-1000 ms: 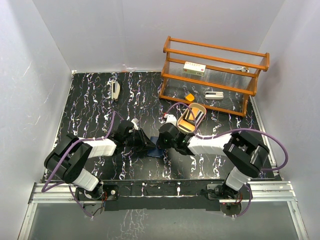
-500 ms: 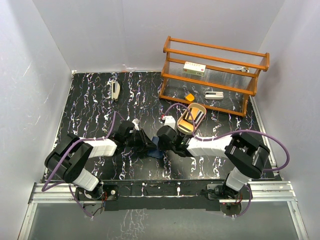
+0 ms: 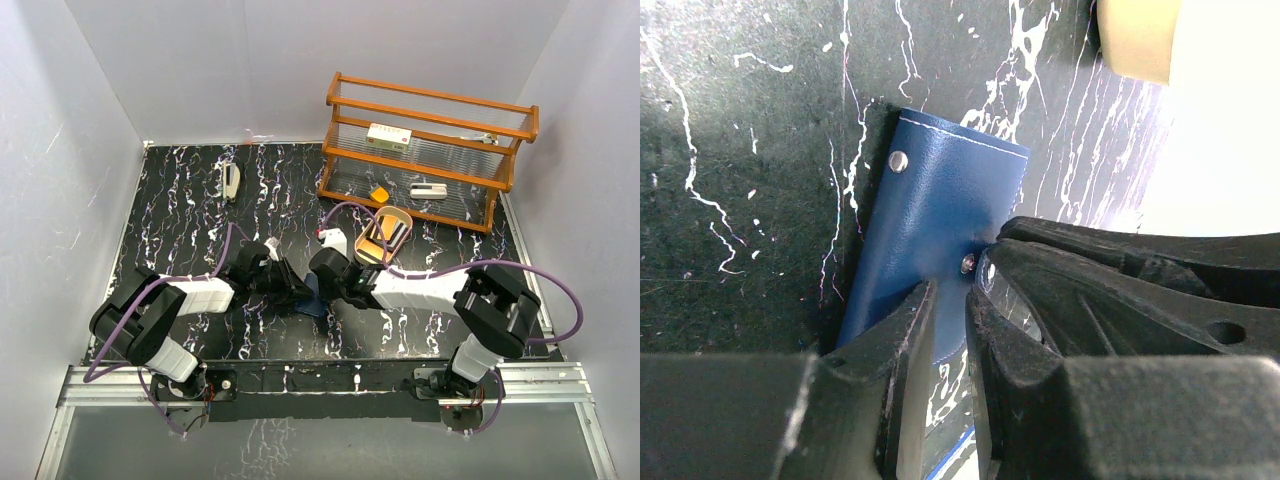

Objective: Put the credit cards into the card holder
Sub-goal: Close the card holder at the center of the board.

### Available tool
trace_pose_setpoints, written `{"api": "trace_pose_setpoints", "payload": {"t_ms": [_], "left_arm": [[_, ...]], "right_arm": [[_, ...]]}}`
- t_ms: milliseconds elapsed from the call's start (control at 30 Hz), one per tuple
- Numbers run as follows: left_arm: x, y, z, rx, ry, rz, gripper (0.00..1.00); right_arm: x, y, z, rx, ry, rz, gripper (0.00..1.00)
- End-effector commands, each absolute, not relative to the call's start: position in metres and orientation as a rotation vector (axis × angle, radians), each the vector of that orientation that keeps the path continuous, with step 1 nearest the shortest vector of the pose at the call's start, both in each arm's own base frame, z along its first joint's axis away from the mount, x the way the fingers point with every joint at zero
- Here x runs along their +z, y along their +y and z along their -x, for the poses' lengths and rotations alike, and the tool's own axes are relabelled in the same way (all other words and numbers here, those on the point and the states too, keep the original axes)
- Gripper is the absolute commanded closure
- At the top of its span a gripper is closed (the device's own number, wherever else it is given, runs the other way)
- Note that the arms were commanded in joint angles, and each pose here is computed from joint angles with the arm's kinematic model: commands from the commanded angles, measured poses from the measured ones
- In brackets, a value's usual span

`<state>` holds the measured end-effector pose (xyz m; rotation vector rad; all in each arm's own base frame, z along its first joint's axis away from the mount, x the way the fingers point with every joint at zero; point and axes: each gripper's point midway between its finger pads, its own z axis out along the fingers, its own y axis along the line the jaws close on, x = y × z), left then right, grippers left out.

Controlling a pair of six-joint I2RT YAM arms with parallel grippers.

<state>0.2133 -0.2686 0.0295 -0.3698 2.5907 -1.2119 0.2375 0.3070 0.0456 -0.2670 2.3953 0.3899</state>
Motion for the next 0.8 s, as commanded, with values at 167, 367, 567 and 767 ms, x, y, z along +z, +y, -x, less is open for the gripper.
{"api": "trace_pose_setpoints", "payload": {"t_ms": [167,367,567,767], "left_arm": [[-0.008,-0.246,-0.188,-1.013,2.759,0.399,0.81],[-0.008,-0.248,-0.190,-1.017,2.759,0.394,0.81],[-0.008,-0.247,-0.190,-1.023,2.757,0.401,0.81],[-0.011,-0.247,-0.189,-1.019,2.762,0.401,0.81]], "right_arm": [[0.087,0.307,-0.248,0.426,2.334,0.269,0.86],[0.078,0.307,-0.234,0.508,2.360,0.249,0.86],[0.067,0.309,-0.229,0.552,2.378,0.221,0.84],[0.061,0.312,-0.231,0.563,2.373,0.215,0.82]]}}
